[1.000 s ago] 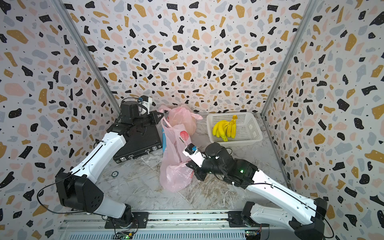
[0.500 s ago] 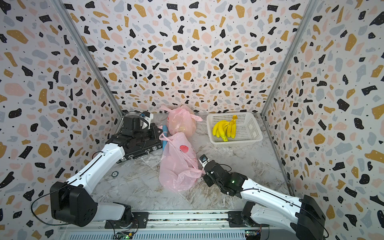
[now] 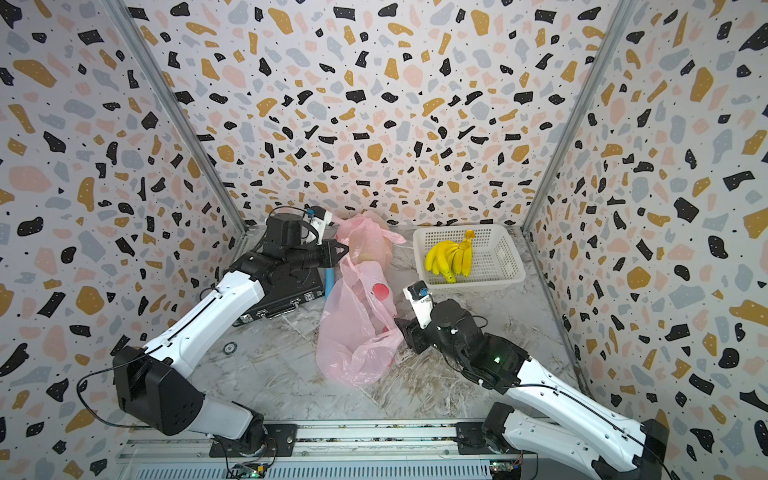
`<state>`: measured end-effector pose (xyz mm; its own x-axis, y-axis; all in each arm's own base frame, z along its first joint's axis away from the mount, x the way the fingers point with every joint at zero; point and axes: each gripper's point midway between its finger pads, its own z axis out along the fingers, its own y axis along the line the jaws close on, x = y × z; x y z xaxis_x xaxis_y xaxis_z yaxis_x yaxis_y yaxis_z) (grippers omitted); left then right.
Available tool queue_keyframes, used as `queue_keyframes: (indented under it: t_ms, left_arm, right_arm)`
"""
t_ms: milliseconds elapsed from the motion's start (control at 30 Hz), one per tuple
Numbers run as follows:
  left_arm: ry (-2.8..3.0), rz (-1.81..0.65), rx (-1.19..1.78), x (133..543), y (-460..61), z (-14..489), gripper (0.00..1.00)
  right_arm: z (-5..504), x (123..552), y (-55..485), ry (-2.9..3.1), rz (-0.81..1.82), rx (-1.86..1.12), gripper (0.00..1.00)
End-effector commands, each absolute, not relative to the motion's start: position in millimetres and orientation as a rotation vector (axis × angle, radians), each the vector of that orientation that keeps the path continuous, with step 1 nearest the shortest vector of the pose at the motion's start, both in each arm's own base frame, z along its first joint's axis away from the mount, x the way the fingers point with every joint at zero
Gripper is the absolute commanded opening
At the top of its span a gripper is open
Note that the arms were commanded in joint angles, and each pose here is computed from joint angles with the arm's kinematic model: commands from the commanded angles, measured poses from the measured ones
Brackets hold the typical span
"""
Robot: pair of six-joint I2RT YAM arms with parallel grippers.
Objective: Place the banana into a plastic bag & tie a knot
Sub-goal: Open the plastic bag at the center of the board.
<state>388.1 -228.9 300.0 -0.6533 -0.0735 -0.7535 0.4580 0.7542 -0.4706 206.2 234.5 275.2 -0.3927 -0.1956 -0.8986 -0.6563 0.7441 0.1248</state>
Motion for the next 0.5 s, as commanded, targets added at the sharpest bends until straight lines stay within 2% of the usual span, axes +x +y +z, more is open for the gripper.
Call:
queue_keyframes:
  t_ms: [0,167,267,367,467]
  left_arm:
    - [2.11,-0.819,0.323,386.0,-230.8,317.2,0.0]
    - [2.089,-0.805,0.321,380.8,-228.5,332.1,0.0]
    - [2.079,-0.805,0.319,377.7,-229.0,338.6,0.0]
    - [2.074,-0.79,0.304,376.6,-225.8,343.2,0.0]
    - [2.063,-0.784,0.298,374.7,-223.4,349.1,0.0]
  right_arm:
    - [301.3,196.3,238.9,1.947,0.706,-0.645,0.59]
    - [320.1,188.9,270.9,1.931,0.854,-0.745,0.58]
    - [315.7,198.3,295.9,1.962,0.915,-0.753,0.48]
    - [304.0,206.7,327.0,2.01,1.005,-0.757,0.31]
    - [277.3,223.3,344.2,2.092,0.98,-0.721,0.16]
